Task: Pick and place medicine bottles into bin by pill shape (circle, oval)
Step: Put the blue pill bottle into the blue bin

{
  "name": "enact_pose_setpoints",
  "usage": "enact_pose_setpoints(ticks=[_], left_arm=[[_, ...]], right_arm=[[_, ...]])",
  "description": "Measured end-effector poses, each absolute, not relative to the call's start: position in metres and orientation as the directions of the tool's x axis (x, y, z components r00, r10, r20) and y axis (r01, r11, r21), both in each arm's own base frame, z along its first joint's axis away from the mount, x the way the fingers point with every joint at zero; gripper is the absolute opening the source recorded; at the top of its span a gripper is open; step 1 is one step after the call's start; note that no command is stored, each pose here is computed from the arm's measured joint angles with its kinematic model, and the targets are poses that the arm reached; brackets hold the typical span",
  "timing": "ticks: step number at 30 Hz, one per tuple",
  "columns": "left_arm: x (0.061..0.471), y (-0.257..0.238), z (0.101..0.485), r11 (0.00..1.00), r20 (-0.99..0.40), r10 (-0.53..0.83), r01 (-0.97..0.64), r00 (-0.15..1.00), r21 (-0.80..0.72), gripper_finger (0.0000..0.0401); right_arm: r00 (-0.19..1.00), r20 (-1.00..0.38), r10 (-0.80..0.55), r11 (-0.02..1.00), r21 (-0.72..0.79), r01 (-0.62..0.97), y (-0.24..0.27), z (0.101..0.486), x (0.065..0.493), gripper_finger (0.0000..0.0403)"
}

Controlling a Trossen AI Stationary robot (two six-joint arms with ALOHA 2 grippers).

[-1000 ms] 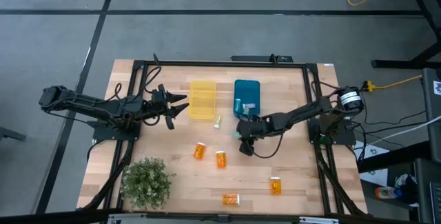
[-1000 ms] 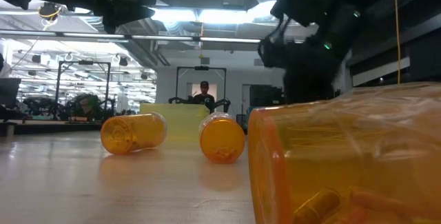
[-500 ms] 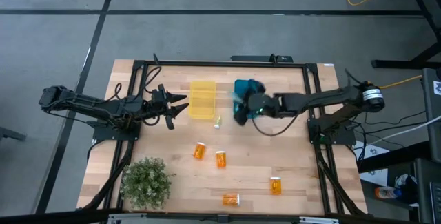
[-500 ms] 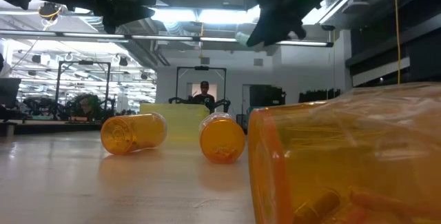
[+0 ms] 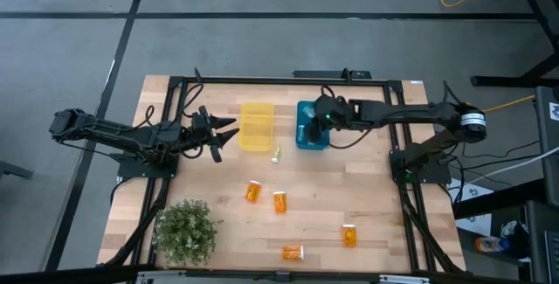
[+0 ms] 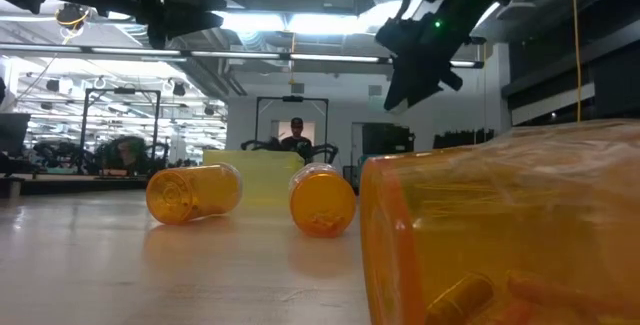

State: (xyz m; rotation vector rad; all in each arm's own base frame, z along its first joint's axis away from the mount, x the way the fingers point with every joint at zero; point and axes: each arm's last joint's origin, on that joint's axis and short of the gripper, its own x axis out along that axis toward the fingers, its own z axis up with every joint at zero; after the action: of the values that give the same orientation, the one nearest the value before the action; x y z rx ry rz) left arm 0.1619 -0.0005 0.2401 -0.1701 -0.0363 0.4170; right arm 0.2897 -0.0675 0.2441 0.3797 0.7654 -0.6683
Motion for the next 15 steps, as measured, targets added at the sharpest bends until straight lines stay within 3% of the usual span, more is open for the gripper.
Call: enact_pose_setpoints(ticks=[15], left_arm=[[0.1619,-0.0004,0.2402,0.9,0.0,0.407,-0.401,0.913,-0.172,0.0165]], right_arm=[[0.518,-0.749,-0.414,0.676,0.128,0.726,-0.0703,0.2394,0.2915,0.0147]])
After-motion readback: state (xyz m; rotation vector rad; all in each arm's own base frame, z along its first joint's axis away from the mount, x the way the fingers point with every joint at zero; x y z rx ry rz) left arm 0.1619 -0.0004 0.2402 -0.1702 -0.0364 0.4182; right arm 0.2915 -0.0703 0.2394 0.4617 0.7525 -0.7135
